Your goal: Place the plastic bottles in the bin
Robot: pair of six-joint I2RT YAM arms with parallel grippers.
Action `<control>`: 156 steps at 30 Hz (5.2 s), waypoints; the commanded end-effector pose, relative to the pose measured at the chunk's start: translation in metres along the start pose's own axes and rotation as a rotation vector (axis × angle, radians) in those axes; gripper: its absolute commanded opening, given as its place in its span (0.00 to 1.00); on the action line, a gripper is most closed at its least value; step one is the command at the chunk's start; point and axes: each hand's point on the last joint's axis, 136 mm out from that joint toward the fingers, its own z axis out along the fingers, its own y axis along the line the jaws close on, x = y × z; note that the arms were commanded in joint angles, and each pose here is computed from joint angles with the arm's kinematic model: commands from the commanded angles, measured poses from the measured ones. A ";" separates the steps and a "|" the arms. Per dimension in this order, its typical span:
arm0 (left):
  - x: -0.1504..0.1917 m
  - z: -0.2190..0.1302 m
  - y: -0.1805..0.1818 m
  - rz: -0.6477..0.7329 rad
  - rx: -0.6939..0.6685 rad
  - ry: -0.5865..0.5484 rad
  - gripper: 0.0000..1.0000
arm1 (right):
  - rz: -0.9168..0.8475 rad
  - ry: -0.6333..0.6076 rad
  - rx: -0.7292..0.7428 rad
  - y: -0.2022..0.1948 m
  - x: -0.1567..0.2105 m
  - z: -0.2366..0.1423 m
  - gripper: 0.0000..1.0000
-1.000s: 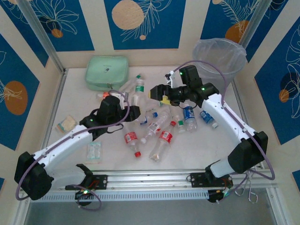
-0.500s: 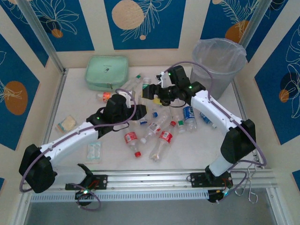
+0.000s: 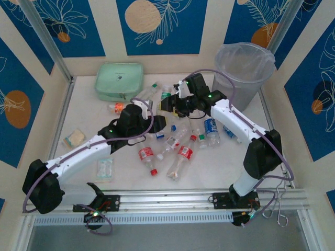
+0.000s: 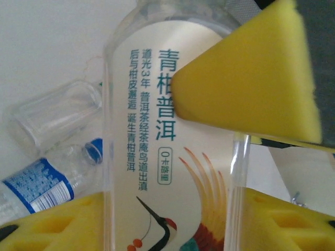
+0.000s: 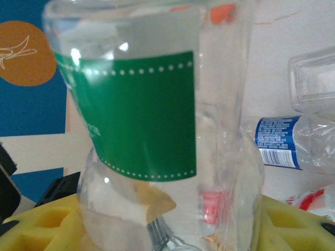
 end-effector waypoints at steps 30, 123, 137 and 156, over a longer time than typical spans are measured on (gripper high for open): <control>0.035 -0.036 0.052 -0.022 -0.190 0.017 0.89 | -0.255 -0.922 0.958 -0.114 -0.232 -0.358 0.01; -0.100 0.143 0.280 0.581 -0.732 0.487 0.86 | -0.140 -0.485 0.245 -0.020 -0.011 -0.261 0.99; -0.070 0.140 0.277 0.512 -0.674 0.553 0.66 | -0.144 -0.495 0.273 -0.019 0.007 -0.266 0.98; -0.087 0.101 0.172 0.376 -0.393 0.349 0.48 | -0.169 -0.551 0.219 0.006 0.021 -0.278 0.95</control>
